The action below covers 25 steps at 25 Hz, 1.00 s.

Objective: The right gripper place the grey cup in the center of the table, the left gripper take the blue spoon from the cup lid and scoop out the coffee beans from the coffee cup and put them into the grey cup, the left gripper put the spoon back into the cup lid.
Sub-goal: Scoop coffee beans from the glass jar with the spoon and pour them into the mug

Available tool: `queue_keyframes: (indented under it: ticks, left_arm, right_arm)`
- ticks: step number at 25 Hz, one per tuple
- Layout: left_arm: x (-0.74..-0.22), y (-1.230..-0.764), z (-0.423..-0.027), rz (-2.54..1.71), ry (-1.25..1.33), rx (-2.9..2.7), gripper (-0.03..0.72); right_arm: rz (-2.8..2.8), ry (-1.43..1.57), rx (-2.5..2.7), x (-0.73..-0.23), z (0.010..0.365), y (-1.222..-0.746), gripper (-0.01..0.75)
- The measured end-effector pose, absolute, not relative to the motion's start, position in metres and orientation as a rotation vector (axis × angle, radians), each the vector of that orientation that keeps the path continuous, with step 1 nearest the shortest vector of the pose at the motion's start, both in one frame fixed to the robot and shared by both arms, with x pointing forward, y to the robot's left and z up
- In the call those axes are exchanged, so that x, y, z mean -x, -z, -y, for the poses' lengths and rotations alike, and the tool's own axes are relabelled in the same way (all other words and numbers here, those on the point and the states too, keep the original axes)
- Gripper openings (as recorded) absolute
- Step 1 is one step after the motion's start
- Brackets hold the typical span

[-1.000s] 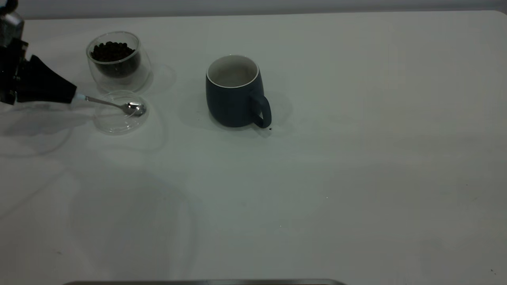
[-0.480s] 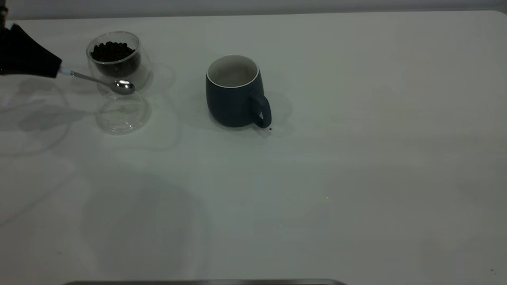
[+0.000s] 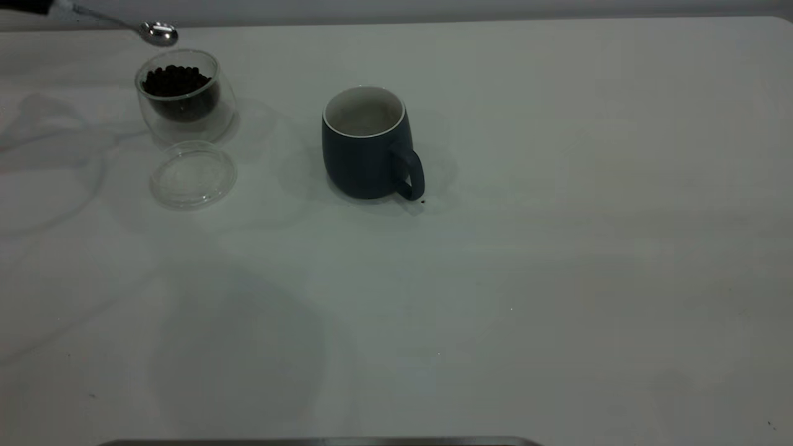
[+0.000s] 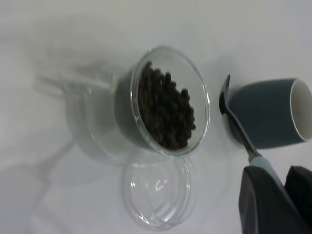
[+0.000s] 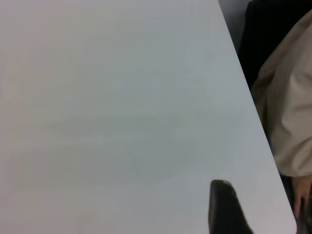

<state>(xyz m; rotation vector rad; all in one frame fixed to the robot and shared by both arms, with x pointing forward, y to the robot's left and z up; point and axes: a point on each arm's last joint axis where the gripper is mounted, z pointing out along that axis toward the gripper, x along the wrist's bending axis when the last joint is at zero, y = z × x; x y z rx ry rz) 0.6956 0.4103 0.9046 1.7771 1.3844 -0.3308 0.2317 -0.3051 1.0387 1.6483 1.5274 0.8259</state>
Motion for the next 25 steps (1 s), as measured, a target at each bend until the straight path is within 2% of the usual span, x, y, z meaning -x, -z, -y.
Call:
queue_keyframes:
  ticks: [4,12,25]
  left_arm:
    - [-0.698,-0.896,-0.412,-1.414,0.330,-1.764,0.126]
    - [-0.701,-0.840,-0.413,-1.520,0.403,-1.686,0.126]
    - [-0.699,-0.819,-0.408,-1.545,0.496,-1.584,0.126]
  right_arm:
    - [-1.527,-0.826,-1.648,-0.232,0.305,-1.039,0.364]
    - [-1.527,-0.826,-1.648,-0.232,0.305,-1.039,0.364]
    - [-1.528,-0.825,-1.648,-0.232,0.305,-1.039,0.364]
